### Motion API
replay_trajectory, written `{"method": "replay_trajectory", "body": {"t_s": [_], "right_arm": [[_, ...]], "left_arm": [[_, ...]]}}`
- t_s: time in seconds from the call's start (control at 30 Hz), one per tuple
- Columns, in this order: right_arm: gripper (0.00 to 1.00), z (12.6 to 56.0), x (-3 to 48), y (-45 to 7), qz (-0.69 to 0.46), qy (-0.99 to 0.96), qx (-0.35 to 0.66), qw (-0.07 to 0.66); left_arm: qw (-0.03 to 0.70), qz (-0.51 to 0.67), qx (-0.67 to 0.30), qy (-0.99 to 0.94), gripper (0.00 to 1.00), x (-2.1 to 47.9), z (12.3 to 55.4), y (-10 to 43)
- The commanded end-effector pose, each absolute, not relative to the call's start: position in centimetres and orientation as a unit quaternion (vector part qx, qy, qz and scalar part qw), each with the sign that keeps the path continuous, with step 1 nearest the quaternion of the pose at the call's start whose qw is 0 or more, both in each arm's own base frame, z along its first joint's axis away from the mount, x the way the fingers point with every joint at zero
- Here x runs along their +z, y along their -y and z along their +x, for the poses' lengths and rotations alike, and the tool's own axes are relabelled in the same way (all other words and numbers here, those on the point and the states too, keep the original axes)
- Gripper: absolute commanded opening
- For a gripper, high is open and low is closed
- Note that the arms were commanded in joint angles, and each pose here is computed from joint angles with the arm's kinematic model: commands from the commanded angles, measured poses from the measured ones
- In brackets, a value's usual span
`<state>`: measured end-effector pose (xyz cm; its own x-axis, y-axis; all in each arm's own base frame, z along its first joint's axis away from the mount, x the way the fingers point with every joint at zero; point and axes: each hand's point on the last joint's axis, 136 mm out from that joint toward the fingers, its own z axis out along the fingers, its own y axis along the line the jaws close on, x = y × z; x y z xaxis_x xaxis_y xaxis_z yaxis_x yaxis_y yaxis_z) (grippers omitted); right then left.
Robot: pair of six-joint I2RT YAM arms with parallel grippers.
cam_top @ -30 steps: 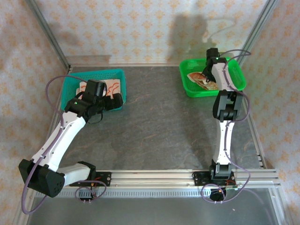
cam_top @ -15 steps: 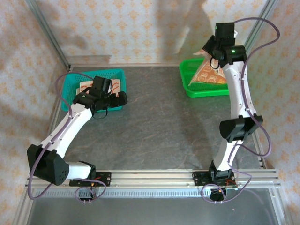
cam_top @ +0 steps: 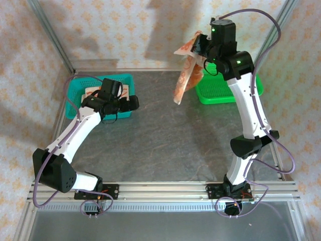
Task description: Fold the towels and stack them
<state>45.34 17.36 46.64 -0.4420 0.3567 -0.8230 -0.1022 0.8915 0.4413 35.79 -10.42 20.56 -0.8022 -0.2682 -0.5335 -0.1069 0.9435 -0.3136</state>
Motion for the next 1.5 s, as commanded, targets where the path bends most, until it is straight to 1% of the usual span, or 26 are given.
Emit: {"method": "replay_trajectory", "body": {"t_s": [0.0,0.07,0.17,0.27,0.37,0.4,0.43,0.47,0.53,0.6,0.67,0.8,0.87,0.93,0.97,1.0,1.07,1.13,1.17,1.33,1.47], "right_arm": [[0.0,46.3,44.2,-19.7,0.058,-0.835,0.23,0.497],[0.0,46.2,41.2,-21.1,0.054,-0.853,0.234,0.464],[0.0,44.6,35.9,-22.4,0.052,-0.875,0.225,0.426],[0.0,41.9,30.2,-22.9,0.06,-0.892,0.229,0.385],[0.0,38.1,24.9,-23.4,0.064,-0.911,0.23,0.335],[0.04,36.6,23.2,-23.7,0.061,-0.917,0.233,0.319],[0.15,35.5,21.9,-24.0,0.058,-0.921,0.234,0.306],[0.29,34.3,20.4,-24.0,0.057,-0.927,0.229,0.293],[0.34,32.9,18.4,-23.5,0.062,-0.936,0.215,0.271],[0.44,32.2,17.3,-22.8,0.069,-0.942,0.2,0.262],[0.49,31.9,16.8,-22.2,0.067,-0.946,0.186,0.259],[0.5,31.5,15.4,-21.1,0.063,-0.955,0.148,0.247],[0.5,31.1,14.6,-20.3,0.066,-0.958,0.131,0.244],[0.49,30.7,13.9,-19.5,0.071,-0.961,0.115,0.242],[0.49,30.4,13.4,-19.0,0.072,-0.962,0.108,0.24],[0.48,30.0,12.9,-18.6,0.074,-0.964,0.1,0.237],[0.47,29.4,12.0,-17.7,0.081,-0.966,0.088,0.229],[0.47,28.8,11.1,-17.0,0.084,-0.968,0.079,0.222],[0.47,28.4,10.7,-16.7,0.088,-0.969,0.076,0.219],[0.47,27.2,10.3,-15.5,0.103,-0.967,0.073,0.22],[0.47,26.4,10.3,-14.8,0.114,-0.965,0.072,0.223]], "left_arm": [[0.315,-0.089,-0.146,-0.934,1.0,21.8,36.2,11.0],[0.315,-0.091,-0.145,-0.933,1.0,21.8,36.0,10.9],[0.311,-0.095,-0.145,-0.934,1.0,21.5,35.7,10.8],[0.31,-0.099,-0.142,-0.935,1.0,21.1,35.3,10.6],[0.305,-0.104,-0.142,-0.936,1.0,20.6,35.0,10.6],[0.301,-0.107,-0.144,-0.937,1.0,20.3,34.9,10.6],[0.299,-0.109,-0.144,-0.937,1.0,20.1,34.9,10.6],[0.295,-0.108,-0.146,-0.938,1.0,19.8,34.9,10.9],[0.286,-0.106,-0.15,-0.941,1.0,19.1,34.8,11.5],[0.273,-0.1,-0.156,-0.944,1.0,18.4,34.6,12.5],[0.259,-0.092,-0.16,-0.948,0.98,17.5,34.4,13.8],[0.225,-0.068,-0.163,-0.958,0.91,15.4,33.4,16.9],[0.209,-0.064,-0.167,-0.961,0.84,14.1,32.7,18.5],[0.195,-0.049,-0.165,-0.966,0.75,12.8,31.8,20.0],[0.186,-0.042,-0.161,-0.968,0.73,11.9,31.3,20.6],[0.177,-0.034,-0.16,-0.971,0.64,11.0,30.9,21.3],[0.159,-0.022,-0.151,-0.975,0.55,9.2,30.2,22.1],[0.143,-0.006,-0.148,-0.979,0.44,7.7,29.7,23.1],[0.137,0.005,-0.144,-0.98,0.41,7.1,29.5,23.5],[0.122,0.058,-0.107,-0.985,0.39,5.0,29.1,25.0],[0.111,0.079,-0.099,-0.986,0.39,4.0,29.0,26.1]]}}
